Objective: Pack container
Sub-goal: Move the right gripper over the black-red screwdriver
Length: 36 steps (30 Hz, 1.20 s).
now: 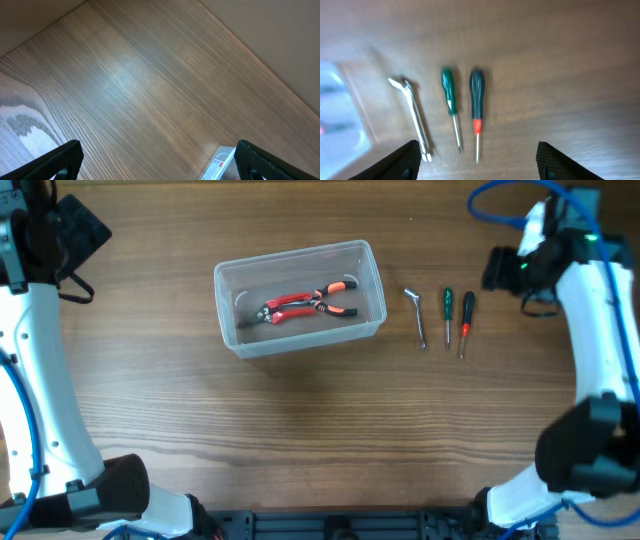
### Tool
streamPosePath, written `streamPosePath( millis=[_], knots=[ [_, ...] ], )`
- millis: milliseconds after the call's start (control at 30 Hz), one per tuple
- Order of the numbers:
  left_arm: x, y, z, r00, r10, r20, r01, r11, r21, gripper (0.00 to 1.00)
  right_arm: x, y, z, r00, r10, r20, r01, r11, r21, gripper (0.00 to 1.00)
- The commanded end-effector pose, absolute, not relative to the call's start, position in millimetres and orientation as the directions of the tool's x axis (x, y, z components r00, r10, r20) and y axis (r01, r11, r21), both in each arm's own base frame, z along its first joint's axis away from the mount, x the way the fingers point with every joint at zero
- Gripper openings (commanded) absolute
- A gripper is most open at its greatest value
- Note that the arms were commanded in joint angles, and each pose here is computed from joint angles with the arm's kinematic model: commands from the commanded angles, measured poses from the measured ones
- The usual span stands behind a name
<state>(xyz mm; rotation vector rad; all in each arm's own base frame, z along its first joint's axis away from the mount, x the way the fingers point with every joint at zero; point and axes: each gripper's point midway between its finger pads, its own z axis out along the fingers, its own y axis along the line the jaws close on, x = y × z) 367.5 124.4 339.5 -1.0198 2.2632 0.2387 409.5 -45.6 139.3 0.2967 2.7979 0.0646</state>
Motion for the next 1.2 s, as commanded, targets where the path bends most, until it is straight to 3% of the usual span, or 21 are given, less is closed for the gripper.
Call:
streamPosePath(
  millis=[0, 100, 200, 367, 633, 1067, 1167],
  knots=[
    [367.9, 127.3, 341.3, -0.504, -0.596, -0.625, -0.721, 0.689, -0.076, 1.00, 406.2, -38.1, 102.4, -0.950, 0.222, -0.220, 0.206, 0.974, 0.093, 0.73],
    [368.0, 127.4, 341.2, -0.504, -0.596, -0.625, -0.721, 0.689, -0.076, 1.00, 404.3, -36.3, 72.4, -0.971, 0.188, -0.147, 0.176, 0.980, 0.089, 0.73],
    [368.0, 127.4, 341.4, -0.503, -0.596, -0.626, -0.721, 0.689, -0.076, 1.00, 401.7, -35.3, 48.7, -0.985, 0.146, -0.092, 0.139, 0.987, 0.081, 0.66],
    [368.0, 127.4, 341.4, -0.503, -0.596, -0.626, -0.721, 0.689, -0.076, 1.00, 411.6, -36.5, 31.9, -0.984, 0.146, -0.100, 0.138, 0.987, 0.082, 0.55],
    [367.9, 127.3, 341.3, -0.504, -0.596, -0.625, -0.721, 0.689, -0.076, 1.00, 426.9, -37.3, 22.6, -0.979, 0.148, -0.144, 0.137, 0.987, 0.087, 0.55],
    [368.0, 127.4, 341.2, -0.504, -0.596, -0.625, -0.721, 0.689, -0.076, 1.00, 420.6, -35.5, -11.2, -0.985, 0.158, -0.070, 0.151, 0.984, 0.093, 0.54],
    [368.0, 127.4, 341.4, -0.503, -0.596, -0.626, -0.721, 0.689, -0.076, 1.00, 421.0, -35.5, -14.3, -0.984, 0.163, -0.067, 0.156, 0.983, 0.093, 0.47]
  ],
)
